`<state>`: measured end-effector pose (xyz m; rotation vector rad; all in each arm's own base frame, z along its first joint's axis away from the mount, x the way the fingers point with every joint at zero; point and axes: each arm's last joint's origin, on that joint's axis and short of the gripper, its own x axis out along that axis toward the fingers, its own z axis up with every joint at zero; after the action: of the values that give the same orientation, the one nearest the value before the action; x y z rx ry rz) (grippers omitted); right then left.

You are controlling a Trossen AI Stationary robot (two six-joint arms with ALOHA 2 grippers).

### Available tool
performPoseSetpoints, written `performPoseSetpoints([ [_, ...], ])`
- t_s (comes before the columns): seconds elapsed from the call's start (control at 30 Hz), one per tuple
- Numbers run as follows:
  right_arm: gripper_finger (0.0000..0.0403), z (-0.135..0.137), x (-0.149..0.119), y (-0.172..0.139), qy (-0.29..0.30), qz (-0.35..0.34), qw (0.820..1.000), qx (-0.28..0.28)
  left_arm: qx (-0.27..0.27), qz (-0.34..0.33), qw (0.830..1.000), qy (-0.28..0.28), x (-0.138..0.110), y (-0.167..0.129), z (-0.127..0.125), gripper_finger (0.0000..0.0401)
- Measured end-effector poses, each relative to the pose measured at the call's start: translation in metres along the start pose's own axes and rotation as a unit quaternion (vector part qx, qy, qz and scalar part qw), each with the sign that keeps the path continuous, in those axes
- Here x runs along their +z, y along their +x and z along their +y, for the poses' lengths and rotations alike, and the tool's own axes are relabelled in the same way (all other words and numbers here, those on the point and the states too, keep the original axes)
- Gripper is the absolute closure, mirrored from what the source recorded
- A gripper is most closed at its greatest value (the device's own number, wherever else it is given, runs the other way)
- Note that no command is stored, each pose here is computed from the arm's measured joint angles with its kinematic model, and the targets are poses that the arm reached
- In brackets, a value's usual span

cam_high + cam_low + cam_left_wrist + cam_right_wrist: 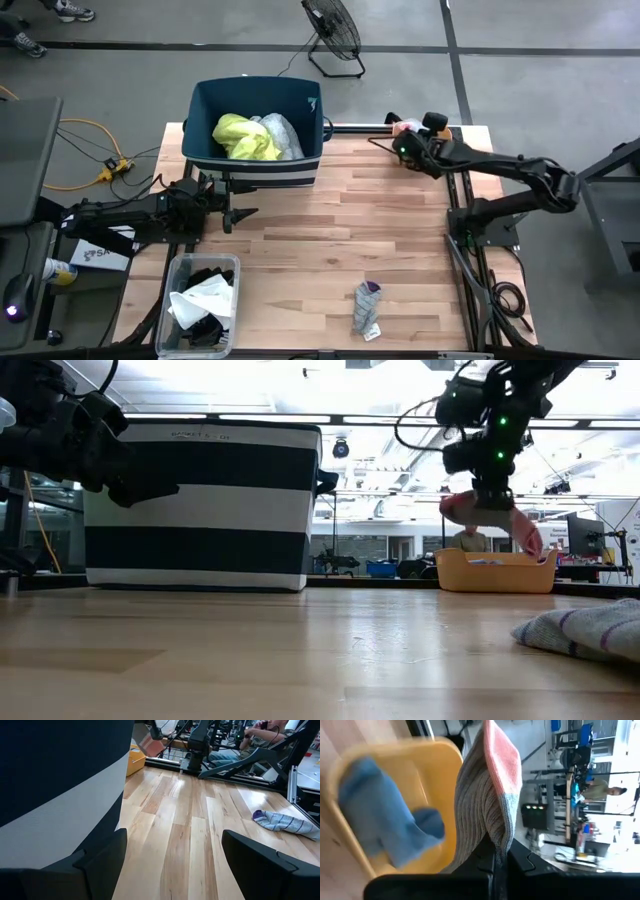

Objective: Pick & Place Cloths
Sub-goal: Put the pink sock into the orange bin

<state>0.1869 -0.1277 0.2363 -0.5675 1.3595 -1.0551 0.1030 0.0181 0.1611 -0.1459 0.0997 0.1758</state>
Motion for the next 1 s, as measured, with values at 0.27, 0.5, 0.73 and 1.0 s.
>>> performPoseSetpoints([
  [0.27, 0.0398, 0.002, -0.002, 0.022, -0.138, 0.048, 0.989, 0.01, 0.0, 0.0, 1.0, 0.0, 0.0, 0.0, 0.0, 0.008],
  [0.5, 0.0398, 0.017, 0.002, 0.043, -0.305, 0.093, 0.947, 0.023, 0.0, 0.0, 1.0, 0.0, 0.0, 0.0, 0.0, 0.008],
  [0.73, 0.0398, 0.018, 0.011, 0.052, -0.404, 0.158, 0.899, -0.056, 0.0, 0.0, 1.0, 0.0, 0.0, 0.0, 0.0, 0.008],
  [1.0, 0.0398, 0.002, 0.026, 0.052, -0.283, 0.131, 0.944, -0.109, 0.0, 0.0, 1.0, 0.0, 0.0, 0.0, 0.0, 0.008],
])
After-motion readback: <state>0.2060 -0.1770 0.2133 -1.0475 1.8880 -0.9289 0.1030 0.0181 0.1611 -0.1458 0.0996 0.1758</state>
